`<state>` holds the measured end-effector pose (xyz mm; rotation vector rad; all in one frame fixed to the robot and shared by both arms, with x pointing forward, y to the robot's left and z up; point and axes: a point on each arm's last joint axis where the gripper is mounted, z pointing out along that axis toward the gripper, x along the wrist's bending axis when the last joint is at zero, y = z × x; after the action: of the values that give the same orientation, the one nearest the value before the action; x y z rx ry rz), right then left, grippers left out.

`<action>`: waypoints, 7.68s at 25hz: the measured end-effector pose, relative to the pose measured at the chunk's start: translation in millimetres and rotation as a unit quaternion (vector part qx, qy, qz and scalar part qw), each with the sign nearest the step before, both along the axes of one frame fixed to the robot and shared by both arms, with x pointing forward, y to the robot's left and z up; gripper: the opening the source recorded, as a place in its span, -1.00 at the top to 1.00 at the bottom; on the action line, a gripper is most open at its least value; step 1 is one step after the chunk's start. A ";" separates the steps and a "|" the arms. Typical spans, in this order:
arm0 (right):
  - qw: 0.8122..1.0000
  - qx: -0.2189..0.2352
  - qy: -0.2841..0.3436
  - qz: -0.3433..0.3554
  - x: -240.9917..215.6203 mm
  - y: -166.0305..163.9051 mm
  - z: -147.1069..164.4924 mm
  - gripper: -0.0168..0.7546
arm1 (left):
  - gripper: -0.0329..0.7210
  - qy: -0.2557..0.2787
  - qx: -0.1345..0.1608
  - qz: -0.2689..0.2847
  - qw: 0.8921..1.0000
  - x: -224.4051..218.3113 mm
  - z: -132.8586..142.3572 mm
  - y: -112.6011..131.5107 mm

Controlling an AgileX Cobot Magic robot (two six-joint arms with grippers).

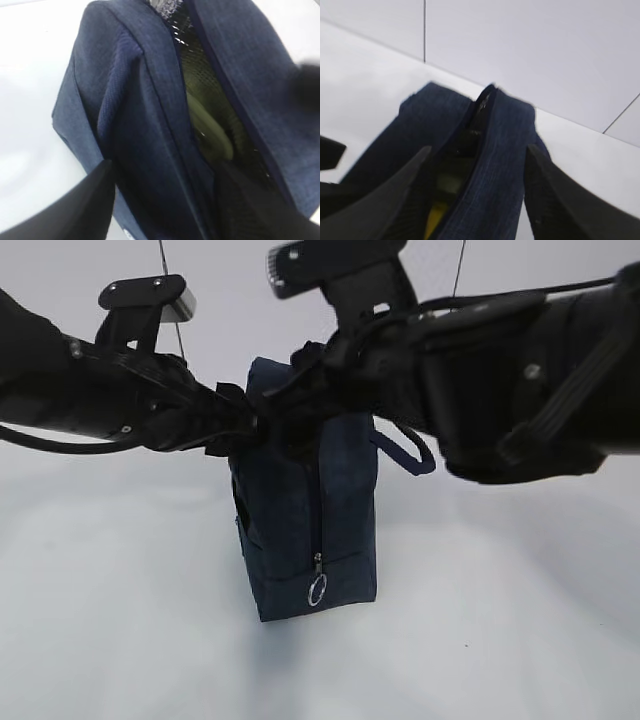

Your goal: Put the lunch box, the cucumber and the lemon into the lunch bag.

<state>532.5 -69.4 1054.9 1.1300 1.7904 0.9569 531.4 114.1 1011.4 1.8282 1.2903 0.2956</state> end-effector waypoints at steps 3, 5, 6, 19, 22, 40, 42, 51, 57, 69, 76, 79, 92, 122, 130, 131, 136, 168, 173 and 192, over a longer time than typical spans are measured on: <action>0.998 0.059 -0.001 -0.005 -11.8 -8.7 26.5 -0.17 | -0.29 0.000 0.002 0.006 1.000 3.1 -0.2 5.5; 0.995 0.103 0.001 0.002 -20.7 -13.1 43.2 -0.17 | -0.28 0.001 0.002 0.013 1.000 5.5 -0.3 9.6; 0.993 0.119 0.004 0.010 -24.3 -13.7 48.7 -0.17 | -0.28 0.002 0.003 0.015 1.000 6.6 -0.5 11.7; 0.980 0.120 0.157 0.003 -54.4 -27.1 49.3 -0.18 | -0.27 0.008 0.009 0.017 1.000 9.4 -1.6 18.8; 0.974 0.112 0.197 0.013 -59.9 -31.1 47.7 -0.18 | -0.25 0.009 0.009 0.015 1.000 9.1 -1.8 18.7; 0.923 0.106 0.287 0.234 -57.2 -84.2 49.1 -0.18 | -0.23 0.015 0.010 0.011 1.000 8.1 -2.4 18.2; 0.918 0.127 0.293 0.235 -52.8 -97.5 42.4 -0.18 | -0.22 0.015 0.010 0.011 1.000 8.0 -2.5 18.2; 0.885 0.242 0.274 0.288 -60.6 -123.1 -1.7 -0.18 | -0.21 0.016 0.009 0.010 1.000 7.8 -2.6 18.1; 0.879 0.283 0.225 0.310 -78.0 -122.7 -35.8 -0.18 | -0.21 0.027 0.007 0.003 1.000 5.9 -3.6 17.1; 0.909 0.243 0.183 0.284 -69.1 -128.0 -77.5 -0.18 | -0.12 0.037 0.005 -0.002 0.999 4.3 -4.5 16.3; 0.869 0.275 0.239 0.334 -61.1 -118.1 -121.2 -0.18 | -0.05 0.038 0.004 -0.002 0.999 4.3 -4.4 16.2; 0.848 0.294 0.234 0.372 -58.6 -113.2 -129.5 -0.18 | -0.05 0.038 0.004 -0.002 0.999 4.3 -4.4 16.2; 0.862 0.186 0.204 0.425 -41.5 -82.7 -140.8 -0.18 | -0.05 0.038 0.004 -0.002 0.999 4.1 -4.5 16.2; 0.891 0.104 0.237 0.374 -7.7 -43.7 -157.4 -0.27 | -0.05 0.038 0.004 -0.002 0.999 4.1 -4.5 16.2; 0.900 0.086 0.229 0.360 -0.5 -43.2 -155.3 -0.27 | -0.05 0.038 0.004 -0.002 0.999 4.1 -4.5 16.2; 0.901 0.083 0.228 0.359 0.7 -43.1 -155.4 -0.27 | -0.05 0.038 0.004 -0.002 0.999 4.1 -4.5 16.2; 0.915 0.060 0.226 0.329 9.0 -46.2 -155.1 -0.27 | -0.05 0.038 0.004 -0.002 0.999 4.1 -4.5 16.2; 0.932 0.050 0.223 0.282 15.1 -51.8 -146.6 -0.05 | -0.05 0.048 0.012 -0.005 0.999 6.0 -12.4 15.2; 0.933 0.047 0.223 0.279 15.5 -52.5 -147.0 0.04 | -0.05 0.051 0.013 -0.006 0.999 5.9 -13.3 14.9; 0.916 0.081 0.222 0.323 9.6 -44.8 -142.6 0.02 | 0.93 0.051 0.012 -0.005 0.999 6.1 -13.7 14.8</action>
<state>542.1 -114.2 912.3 0.9046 2.5896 1.3188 537.5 128.9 997.7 1.8904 1.3524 0.2152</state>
